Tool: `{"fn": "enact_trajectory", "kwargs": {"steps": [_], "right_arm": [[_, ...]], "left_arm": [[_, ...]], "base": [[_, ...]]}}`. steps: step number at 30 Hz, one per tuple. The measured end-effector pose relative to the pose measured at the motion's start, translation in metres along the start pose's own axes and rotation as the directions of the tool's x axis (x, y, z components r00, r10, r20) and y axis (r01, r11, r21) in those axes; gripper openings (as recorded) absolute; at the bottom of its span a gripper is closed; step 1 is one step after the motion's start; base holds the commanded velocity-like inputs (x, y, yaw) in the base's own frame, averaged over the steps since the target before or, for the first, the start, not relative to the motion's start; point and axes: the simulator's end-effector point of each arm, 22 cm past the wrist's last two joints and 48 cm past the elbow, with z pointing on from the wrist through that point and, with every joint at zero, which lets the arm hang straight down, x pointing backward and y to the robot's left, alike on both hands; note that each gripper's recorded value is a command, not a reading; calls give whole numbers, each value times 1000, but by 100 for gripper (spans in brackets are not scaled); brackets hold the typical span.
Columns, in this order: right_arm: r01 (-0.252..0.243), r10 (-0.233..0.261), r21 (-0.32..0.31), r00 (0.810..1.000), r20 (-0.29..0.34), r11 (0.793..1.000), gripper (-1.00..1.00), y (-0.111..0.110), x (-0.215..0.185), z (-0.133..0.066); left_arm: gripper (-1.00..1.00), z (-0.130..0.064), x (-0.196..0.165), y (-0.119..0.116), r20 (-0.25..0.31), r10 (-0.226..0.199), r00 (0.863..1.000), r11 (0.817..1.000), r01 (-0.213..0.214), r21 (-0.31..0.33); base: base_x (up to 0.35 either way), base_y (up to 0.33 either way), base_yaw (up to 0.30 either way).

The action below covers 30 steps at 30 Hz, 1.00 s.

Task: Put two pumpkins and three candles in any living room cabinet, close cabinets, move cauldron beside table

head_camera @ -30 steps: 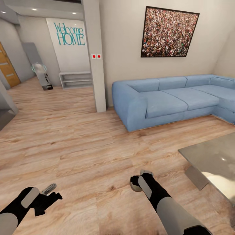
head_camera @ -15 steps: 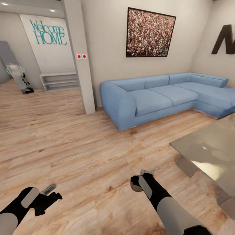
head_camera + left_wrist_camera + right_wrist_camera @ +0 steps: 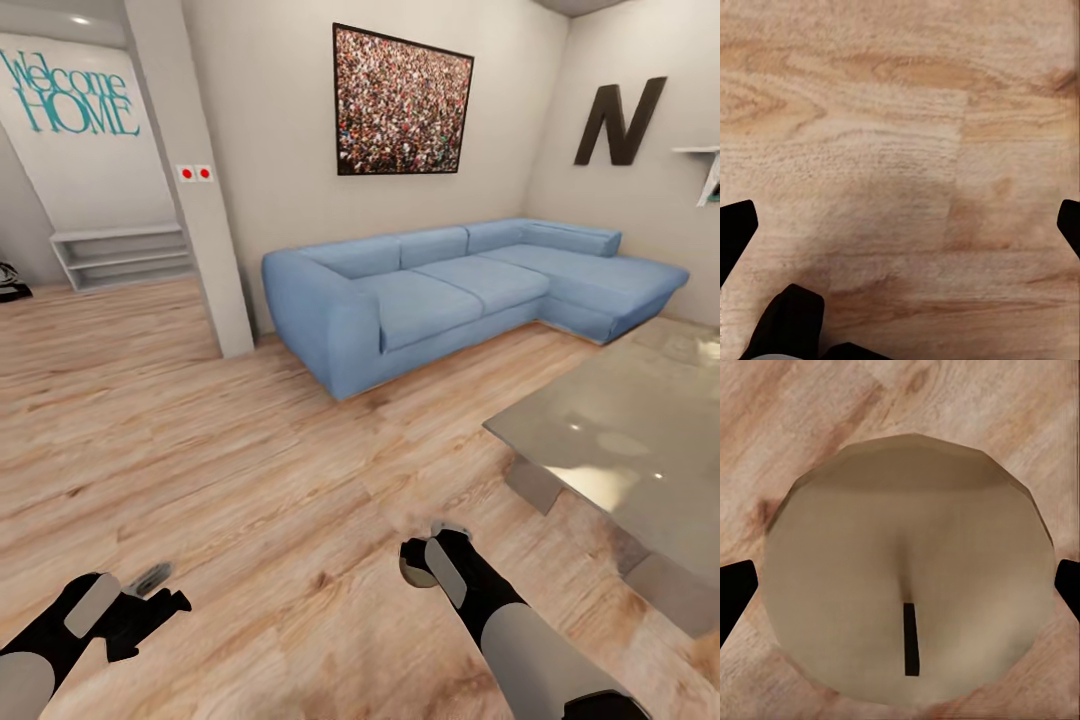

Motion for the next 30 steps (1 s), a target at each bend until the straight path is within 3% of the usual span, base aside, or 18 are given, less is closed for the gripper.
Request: {"fn": "enact_trajectory", "kwargs": {"steps": [17,30], "right_arm": [[-2,2,-1,1000,-2,1000,-100,0,0,0],[-3,3,0,1000,-3,1000,-100,-2,0,1]], "left_arm": [[100,0,0,0,0,0,1000,1000,0,0],[100,0,0,0,0,0,1000,1000,0,0]], "base": [[-168,159,-287],[-79,180,-287]]}}
